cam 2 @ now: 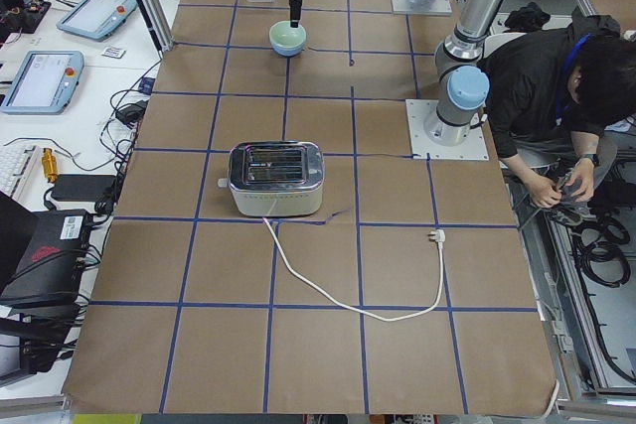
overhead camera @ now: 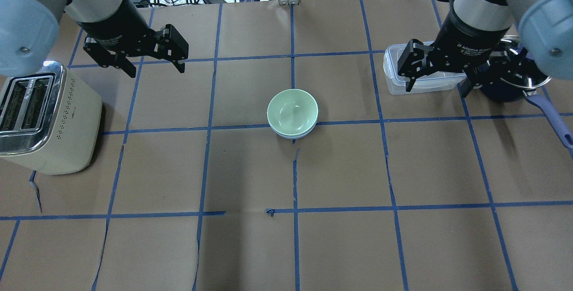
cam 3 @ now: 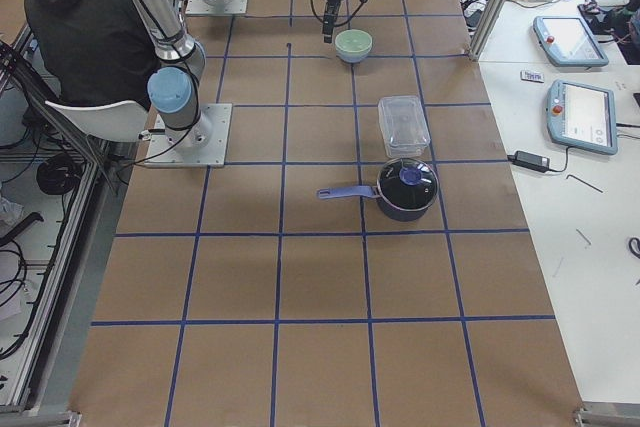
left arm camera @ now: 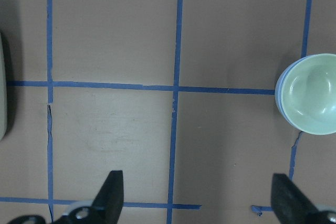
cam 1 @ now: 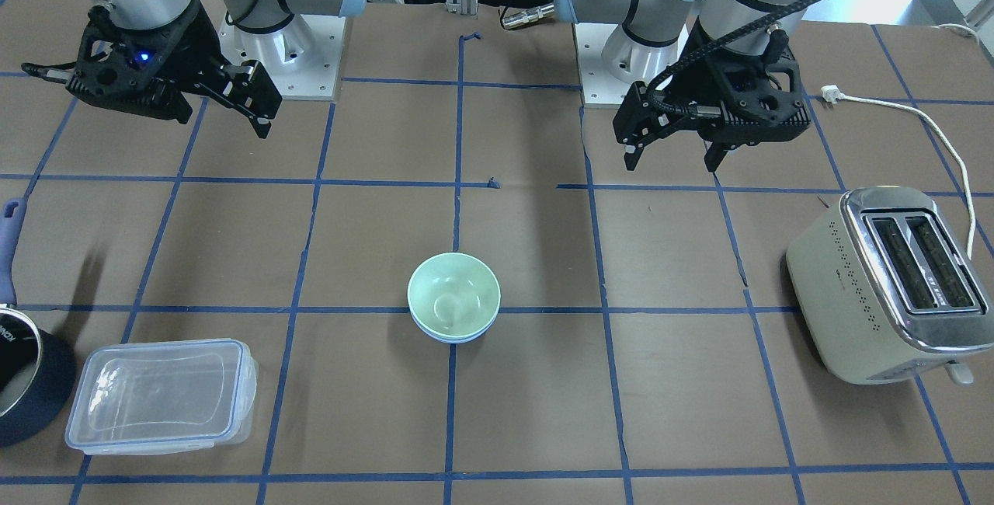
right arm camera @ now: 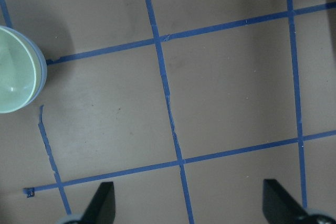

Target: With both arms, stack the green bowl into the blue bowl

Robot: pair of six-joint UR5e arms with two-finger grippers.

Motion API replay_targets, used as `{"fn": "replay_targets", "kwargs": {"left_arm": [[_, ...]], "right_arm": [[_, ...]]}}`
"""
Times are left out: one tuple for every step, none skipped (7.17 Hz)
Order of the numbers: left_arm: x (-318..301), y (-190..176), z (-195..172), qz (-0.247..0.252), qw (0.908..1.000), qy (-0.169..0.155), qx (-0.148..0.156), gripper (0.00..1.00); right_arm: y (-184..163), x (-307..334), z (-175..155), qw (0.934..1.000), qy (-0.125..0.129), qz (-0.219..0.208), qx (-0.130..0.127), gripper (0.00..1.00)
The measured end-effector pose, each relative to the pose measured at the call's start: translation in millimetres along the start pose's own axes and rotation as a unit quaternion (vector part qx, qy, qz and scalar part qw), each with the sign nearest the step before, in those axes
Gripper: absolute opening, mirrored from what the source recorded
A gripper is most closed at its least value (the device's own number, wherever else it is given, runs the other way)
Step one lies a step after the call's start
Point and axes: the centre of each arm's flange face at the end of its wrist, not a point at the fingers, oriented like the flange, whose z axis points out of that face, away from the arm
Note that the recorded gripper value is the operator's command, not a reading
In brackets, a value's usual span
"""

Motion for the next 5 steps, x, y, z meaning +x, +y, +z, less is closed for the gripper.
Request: {"fn": "replay_targets", "kwargs": {"left_arm": [[0, 0, -1, 0.0, 1.0, -0.001, 0.001, 1.0], [0, 0, -1, 0.001, 1.0, -0.002, 0.001, 1.0], [0, 0, -1, 0.001, 1.0, -0.002, 0.001, 1.0], [0, 1, -2, 0.001, 1.0, -0.001, 0.002, 1.0], [0, 1, -2, 0.001, 1.0, -0.001, 0.002, 1.0]], "right_arm": [[1, 0, -7, 0.9999, 0.002, -0.012, -0.005, 1.0], [2, 0, -13, 0.9998, 0.003, -0.018, -0.004, 1.0], [4, 0, -16, 0.9998, 0.001, -0.02, -0.004, 1.0], [5, -1, -18, 0.9998, -0.001, -0.021, -0.003, 1.0], [7, -1, -22, 0.9998, -0.002, -0.021, -0.001, 1.0]]}}
